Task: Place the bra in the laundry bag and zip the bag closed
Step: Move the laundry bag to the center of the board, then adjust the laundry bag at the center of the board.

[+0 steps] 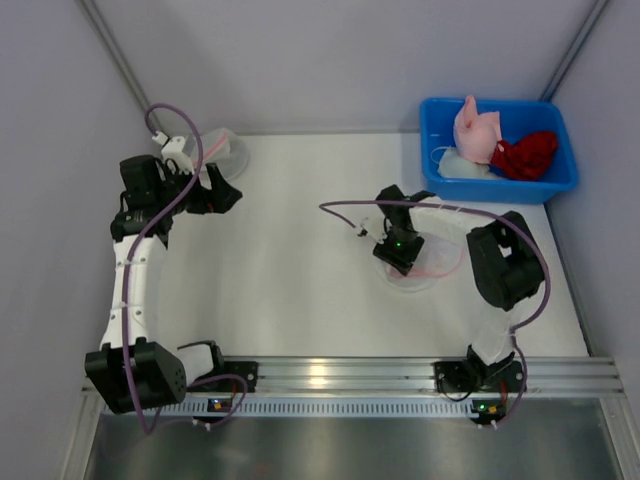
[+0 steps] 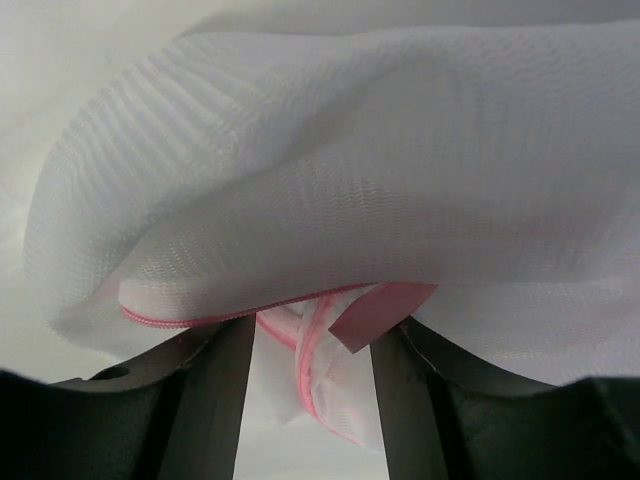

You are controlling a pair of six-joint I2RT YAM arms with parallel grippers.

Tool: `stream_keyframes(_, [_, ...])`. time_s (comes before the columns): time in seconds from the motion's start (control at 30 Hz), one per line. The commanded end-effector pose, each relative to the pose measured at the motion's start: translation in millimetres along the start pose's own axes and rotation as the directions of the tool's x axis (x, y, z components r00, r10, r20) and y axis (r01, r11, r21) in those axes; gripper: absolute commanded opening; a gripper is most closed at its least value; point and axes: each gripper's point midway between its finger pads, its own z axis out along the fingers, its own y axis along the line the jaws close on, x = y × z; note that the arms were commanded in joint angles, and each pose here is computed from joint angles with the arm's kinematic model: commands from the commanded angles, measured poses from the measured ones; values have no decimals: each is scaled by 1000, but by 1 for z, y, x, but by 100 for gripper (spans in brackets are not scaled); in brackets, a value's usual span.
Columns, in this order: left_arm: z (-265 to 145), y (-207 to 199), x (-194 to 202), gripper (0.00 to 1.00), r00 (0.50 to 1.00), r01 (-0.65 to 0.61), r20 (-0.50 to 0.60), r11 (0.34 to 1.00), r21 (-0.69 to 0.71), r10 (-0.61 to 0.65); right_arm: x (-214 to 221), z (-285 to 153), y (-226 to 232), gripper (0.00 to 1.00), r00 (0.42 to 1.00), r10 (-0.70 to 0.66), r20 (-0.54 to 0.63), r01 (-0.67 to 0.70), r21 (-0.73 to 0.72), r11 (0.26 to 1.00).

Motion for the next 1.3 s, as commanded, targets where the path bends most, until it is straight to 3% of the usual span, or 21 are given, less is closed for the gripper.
stream_keyframes(0.0, [-7,-18,-20,98,999,24,46,998,64,-27,-76,6,20,49,990,-41,136,44,-14,999])
stream_keyframes(0.1, [-10,-24,-16,96,998,42,42,995,87,-45,-120,-10,23,49,975,-8,223,13,-21,1000])
stream_keyframes(0.23, [-13,-27,-15,93,998,41,43,995,96,-45,-167,-69,9,53,915,65,397,-69,-6,998])
stream_keyframes(0.37, [-14,-30,-12,92,998,39,40,993,108,-44,-168,-127,6,56,828,211,520,-160,-142,977])
stream_keyframes(0.47, [-13,-30,-12,92,997,56,39,993,104,-61,-140,-146,-6,57,737,407,539,-297,-283,912])
stream_keyframes(0.53, [-12,-29,-10,92,997,66,34,992,104,-70,-112,-144,-23,57,609,572,550,-445,-359,820])
stream_keyframes(0.6, [-10,-28,-9,92,996,81,27,991,105,-84,-85,-154,-41,59,491,623,609,-524,-364,770])
stream_keyframes(0.63, [-8,-28,-8,91,996,88,22,991,104,-91,-74,-135,-44,59,451,647,615,-571,-359,738])
stream_keyframes(0.7, [-7,-27,-8,91,995,95,19,990,104,-97,-60,-131,-50,57,412,638,651,-627,-306,717])
stream_keyframes(1.0, [-8,-25,-12,91,995,89,38,992,85,-92,-38,-61,-73,36,375,716,589,-782,-214,586])
stream_keyframes(1.27, [-12,-23,-9,91,997,64,47,996,67,-68,-44,-23,-88,34,330,771,544,-830,-222,512])
